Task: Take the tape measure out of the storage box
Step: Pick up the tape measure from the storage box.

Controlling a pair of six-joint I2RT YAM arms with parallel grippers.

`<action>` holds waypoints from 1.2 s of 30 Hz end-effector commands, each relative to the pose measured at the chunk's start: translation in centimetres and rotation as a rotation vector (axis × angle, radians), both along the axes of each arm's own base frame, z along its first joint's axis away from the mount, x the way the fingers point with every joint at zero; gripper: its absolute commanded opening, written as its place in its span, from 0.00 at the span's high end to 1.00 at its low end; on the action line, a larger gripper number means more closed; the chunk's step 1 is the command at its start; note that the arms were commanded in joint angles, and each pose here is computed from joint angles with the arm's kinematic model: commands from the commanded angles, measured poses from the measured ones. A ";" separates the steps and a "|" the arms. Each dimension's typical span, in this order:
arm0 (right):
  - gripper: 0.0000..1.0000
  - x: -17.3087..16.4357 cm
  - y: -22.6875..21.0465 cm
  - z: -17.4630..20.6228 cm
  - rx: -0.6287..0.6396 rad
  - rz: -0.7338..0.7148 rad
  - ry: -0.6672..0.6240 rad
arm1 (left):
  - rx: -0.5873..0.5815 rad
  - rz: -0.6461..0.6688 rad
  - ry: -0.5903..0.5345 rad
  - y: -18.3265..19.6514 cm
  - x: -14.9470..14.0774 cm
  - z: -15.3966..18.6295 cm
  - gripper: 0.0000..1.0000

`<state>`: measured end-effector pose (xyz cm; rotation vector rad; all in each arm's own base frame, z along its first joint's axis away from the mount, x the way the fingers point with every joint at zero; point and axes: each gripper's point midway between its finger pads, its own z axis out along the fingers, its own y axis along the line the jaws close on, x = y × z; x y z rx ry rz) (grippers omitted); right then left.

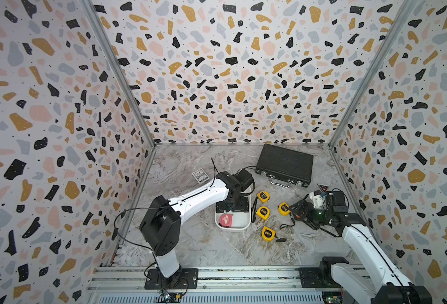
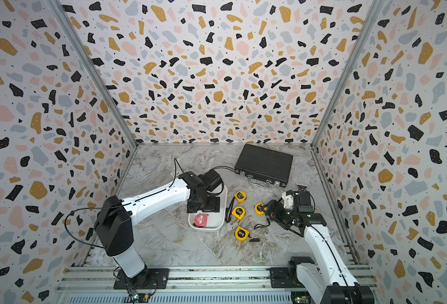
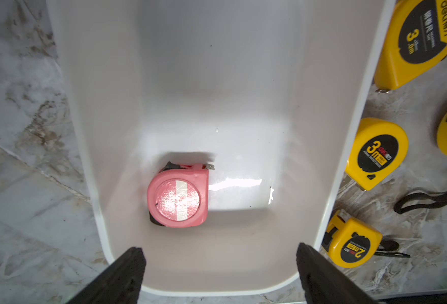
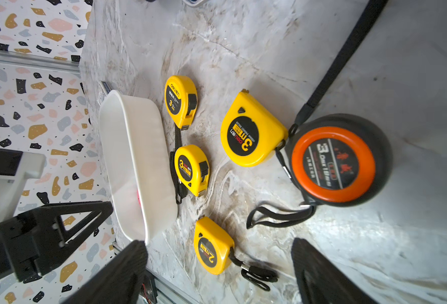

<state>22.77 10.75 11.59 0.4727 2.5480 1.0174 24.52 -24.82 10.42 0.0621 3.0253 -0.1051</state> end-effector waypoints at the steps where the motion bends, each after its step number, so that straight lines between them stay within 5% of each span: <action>1: 0.08 1.3 0.7 2.8 0.023 -0.002 -0.068 | 0.087 -0.034 0.010 1.6 -0.2 -1.6 0.07; 36: 0.05 1.6 2.5 2.5 0.010 0.088 -0.077 | 0.267 0.022 -0.027 2.5 -0.1 -7.3 0.03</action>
